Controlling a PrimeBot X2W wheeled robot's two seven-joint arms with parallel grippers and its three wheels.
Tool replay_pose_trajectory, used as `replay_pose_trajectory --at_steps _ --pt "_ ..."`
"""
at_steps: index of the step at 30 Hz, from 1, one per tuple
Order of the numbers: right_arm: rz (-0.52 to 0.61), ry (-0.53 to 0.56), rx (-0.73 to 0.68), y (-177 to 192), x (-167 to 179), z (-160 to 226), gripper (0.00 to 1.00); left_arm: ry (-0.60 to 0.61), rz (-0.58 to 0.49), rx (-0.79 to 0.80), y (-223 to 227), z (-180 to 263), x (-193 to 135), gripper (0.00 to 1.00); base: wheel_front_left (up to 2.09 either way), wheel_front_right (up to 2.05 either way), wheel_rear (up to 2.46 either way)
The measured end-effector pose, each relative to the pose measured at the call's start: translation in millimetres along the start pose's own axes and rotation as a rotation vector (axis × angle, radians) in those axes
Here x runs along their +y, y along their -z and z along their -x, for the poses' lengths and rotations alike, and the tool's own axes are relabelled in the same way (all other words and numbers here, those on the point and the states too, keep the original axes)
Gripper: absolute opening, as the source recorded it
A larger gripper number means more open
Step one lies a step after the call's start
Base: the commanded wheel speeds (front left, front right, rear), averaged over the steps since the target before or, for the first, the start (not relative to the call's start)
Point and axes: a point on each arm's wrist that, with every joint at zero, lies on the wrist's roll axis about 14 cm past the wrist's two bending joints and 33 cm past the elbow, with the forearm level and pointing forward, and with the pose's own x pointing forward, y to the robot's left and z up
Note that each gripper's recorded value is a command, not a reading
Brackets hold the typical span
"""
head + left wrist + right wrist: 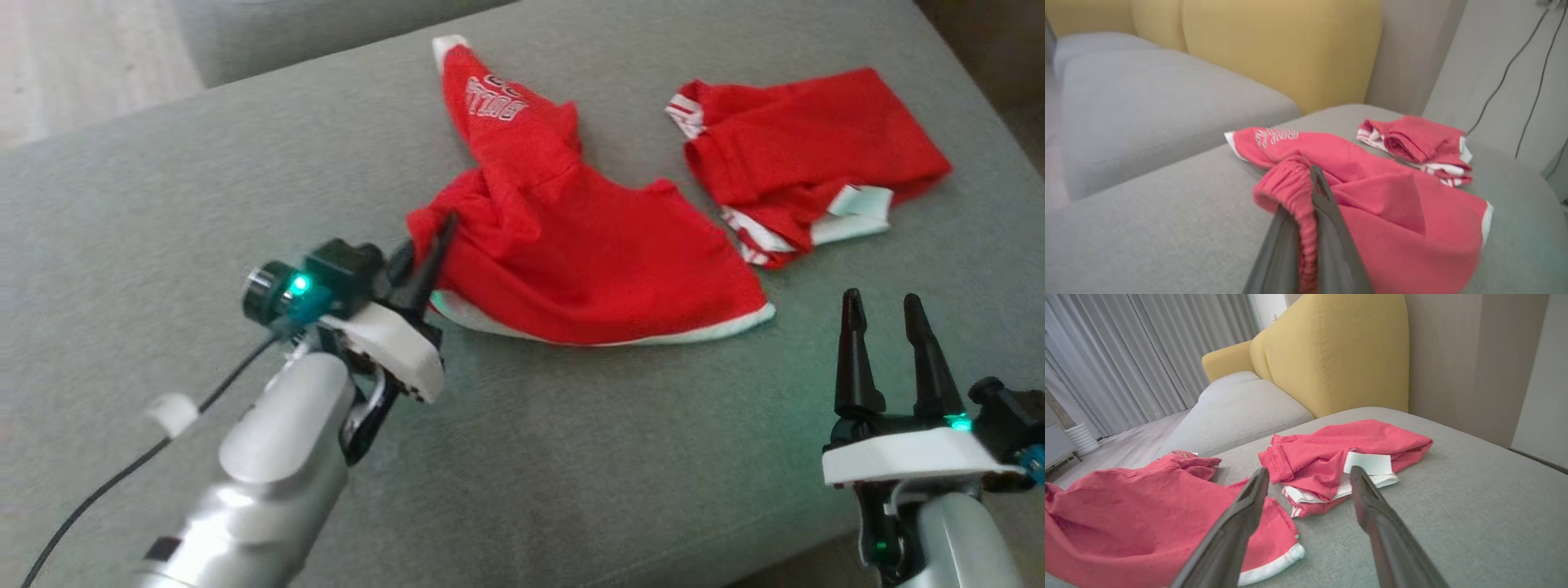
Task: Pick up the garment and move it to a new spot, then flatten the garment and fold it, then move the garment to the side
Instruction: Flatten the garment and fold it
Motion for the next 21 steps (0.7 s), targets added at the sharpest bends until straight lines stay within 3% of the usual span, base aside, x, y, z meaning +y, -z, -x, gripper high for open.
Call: replay_pose_trajectory --at_steps 9,21 --pt "0.011 -0.124 -0.006 0.8 40.1 -16.1 1.0 -0.209 -0.011 -0.211 -52.4 51.4 53.5 0.0 0.0 0.0 0.0" --pt "0.021 -0.266 0.011 9.0 89.0 -26.9 1.0 -0.408 -0.011 -0.179 -39.0 123.4 91.3 0.0 0.0 0.0 0.0"
